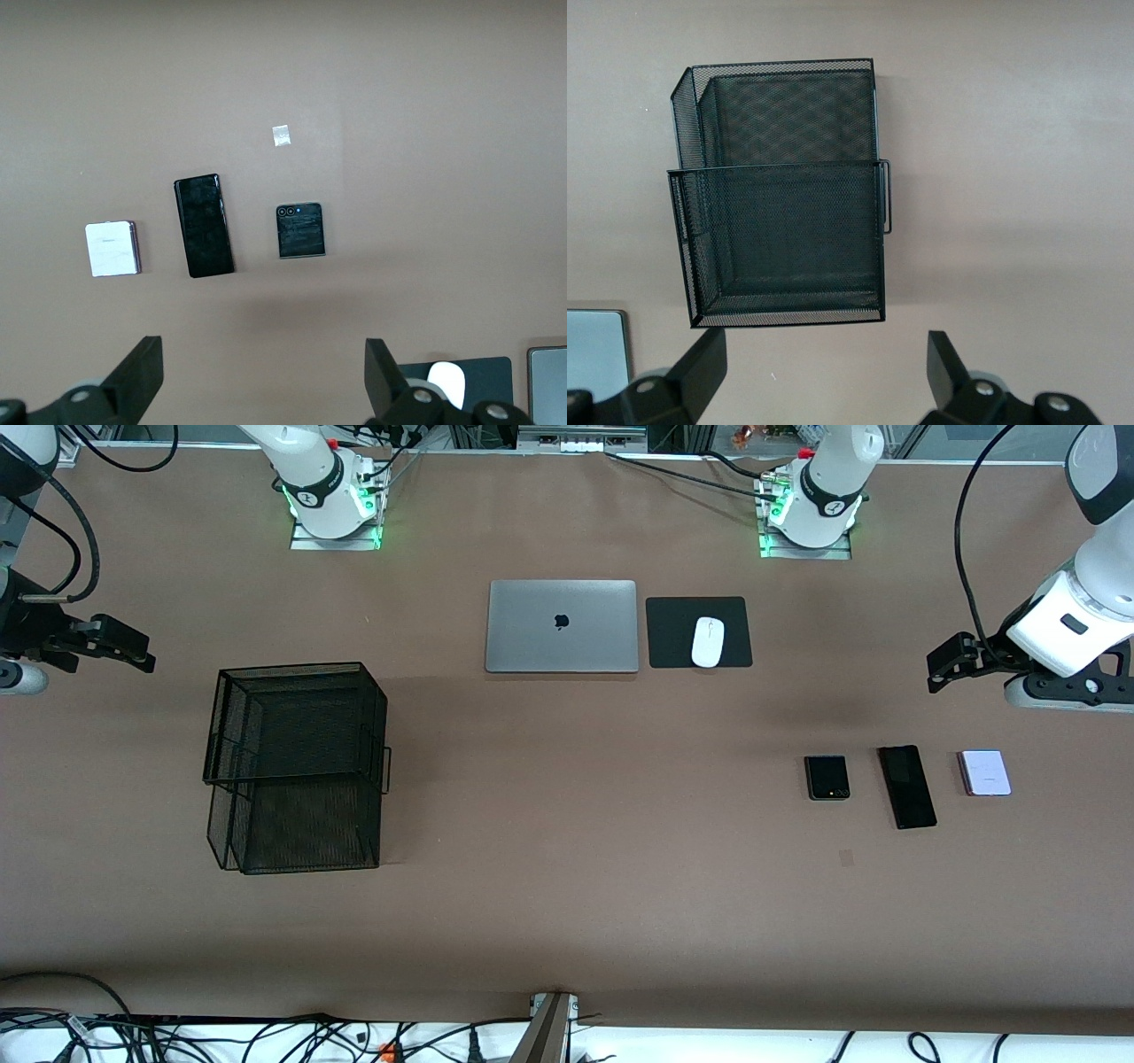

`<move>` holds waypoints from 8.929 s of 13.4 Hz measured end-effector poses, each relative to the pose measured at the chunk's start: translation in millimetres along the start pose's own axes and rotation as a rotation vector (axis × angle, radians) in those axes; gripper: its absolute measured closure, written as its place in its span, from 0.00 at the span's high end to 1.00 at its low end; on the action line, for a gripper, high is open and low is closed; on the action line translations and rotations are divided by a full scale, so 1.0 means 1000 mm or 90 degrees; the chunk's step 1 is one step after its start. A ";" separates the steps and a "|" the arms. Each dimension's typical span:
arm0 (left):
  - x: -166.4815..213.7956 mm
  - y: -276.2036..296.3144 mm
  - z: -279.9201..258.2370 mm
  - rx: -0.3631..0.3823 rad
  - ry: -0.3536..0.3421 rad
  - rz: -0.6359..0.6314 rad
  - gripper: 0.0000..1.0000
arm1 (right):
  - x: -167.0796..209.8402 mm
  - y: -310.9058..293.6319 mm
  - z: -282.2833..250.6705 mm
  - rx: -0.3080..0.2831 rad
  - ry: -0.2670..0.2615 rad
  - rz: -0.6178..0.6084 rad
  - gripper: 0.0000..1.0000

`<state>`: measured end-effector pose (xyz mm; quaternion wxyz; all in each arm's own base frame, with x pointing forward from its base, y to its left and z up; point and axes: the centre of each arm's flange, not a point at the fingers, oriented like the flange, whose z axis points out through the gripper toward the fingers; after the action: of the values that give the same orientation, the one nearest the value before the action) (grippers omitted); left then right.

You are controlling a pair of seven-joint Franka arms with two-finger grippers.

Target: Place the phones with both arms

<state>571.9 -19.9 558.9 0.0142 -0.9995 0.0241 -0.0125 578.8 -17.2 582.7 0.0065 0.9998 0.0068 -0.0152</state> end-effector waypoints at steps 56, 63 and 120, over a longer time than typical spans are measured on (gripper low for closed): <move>0.044 0.044 0.331 -0.029 -0.072 0.030 0.81 | 0.000 -0.001 0.001 0.002 0.000 -0.001 1.00; 0.067 0.215 0.210 -0.081 -0.073 0.046 0.81 | 0.000 -0.004 0.001 0.004 -0.001 -0.003 1.00; 0.018 -0.126 0.400 0.013 -0.079 -0.052 0.80 | -0.025 -0.545 0.367 -0.020 0.043 0.091 0.79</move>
<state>606.0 116.1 162.8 0.0251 -0.9983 -0.0178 0.0489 534.7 523.0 210.0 0.0226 0.9975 -0.0645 0.0189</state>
